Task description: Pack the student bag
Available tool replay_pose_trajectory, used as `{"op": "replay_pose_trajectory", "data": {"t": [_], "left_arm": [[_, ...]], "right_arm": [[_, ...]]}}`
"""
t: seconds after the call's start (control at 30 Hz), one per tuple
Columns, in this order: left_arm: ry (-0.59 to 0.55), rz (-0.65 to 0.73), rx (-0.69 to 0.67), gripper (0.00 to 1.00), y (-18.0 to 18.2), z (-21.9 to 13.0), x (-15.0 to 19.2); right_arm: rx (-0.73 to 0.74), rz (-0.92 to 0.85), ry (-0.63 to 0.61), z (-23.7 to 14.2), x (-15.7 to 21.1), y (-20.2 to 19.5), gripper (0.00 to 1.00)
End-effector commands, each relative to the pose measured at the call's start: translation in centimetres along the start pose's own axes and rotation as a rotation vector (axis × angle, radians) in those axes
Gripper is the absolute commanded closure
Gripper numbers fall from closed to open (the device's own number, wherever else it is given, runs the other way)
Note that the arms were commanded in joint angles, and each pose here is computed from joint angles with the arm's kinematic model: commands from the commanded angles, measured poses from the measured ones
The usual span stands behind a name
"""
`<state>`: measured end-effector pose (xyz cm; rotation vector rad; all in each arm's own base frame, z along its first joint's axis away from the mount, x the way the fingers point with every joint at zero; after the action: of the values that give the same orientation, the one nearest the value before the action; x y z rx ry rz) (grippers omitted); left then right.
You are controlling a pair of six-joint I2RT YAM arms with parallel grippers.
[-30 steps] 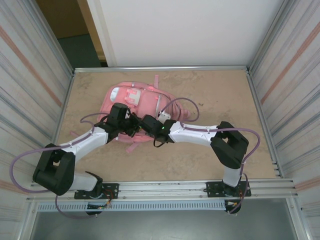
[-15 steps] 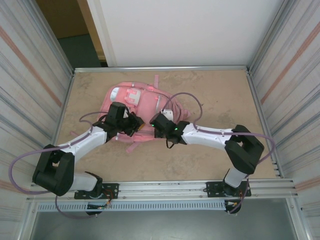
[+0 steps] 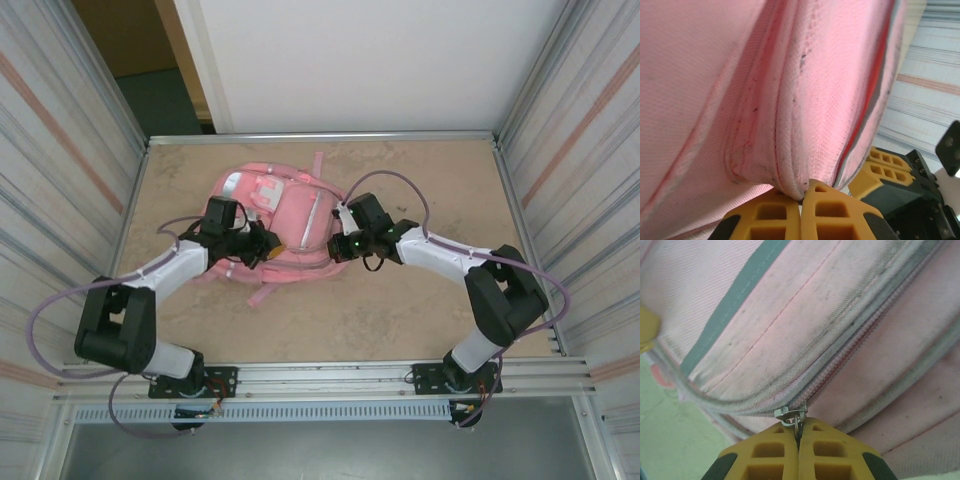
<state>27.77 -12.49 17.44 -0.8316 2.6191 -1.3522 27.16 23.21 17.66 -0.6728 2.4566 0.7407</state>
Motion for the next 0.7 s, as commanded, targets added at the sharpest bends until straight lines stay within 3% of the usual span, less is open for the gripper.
{"op": "replay_pose_trajectory", "data": {"t": [0.0,0.1,0.27,0.3,0.37,0.4,0.67], "left_arm": [[-0.021,0.061,-0.039,1.0,0.2,-0.3,-2.2],[0.001,0.1,-0.086,1.0,-0.1,0.2,-3.2],[-0.06,0.121,-0.116,0.97,-1.3,0.3,-5.4],[-0.078,0.127,-0.128,0.9,-1.6,0.2,-5.9],[-0.125,0.13,-0.164,0.66,-1.8,-0.3,-6.4],[-0.149,0.127,-0.174,0.61,-1.9,-0.6,-6.3],[-0.24,0.078,-0.244,0.38,1.2,-3.4,-1.3]], "right_arm": [[-0.023,-0.08,0.068,-0.5,0.2,0.2,1.0],[-0.013,-0.134,0.092,0.1,0.6,1.0,1.0],[-0.045,-0.211,0.09,0.8,0.7,3.7,1.0],[-0.057,-0.227,0.075,1.1,0.6,4.3,1.0],[-0.079,-0.22,0.055,1.9,0.2,5.1,1.0],[-0.097,-0.2,0.05,2.4,-0.2,5.5,1.0],[-0.199,-0.164,0.024,4.7,-1.4,8.3,1.0]]}}
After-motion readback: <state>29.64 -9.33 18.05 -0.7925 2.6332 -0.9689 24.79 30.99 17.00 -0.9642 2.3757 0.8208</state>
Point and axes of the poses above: each hand's point on the last joint's axis, 136 mm out from that joint toward the fingers, its own z axis out along the fingers, its own y axis along the line the jaws close on, x = y × z, the point moved 10 cm from there along -z, back along the fingers, and after that the axes turned 8 degrees about -z, right-handed, at the moved point
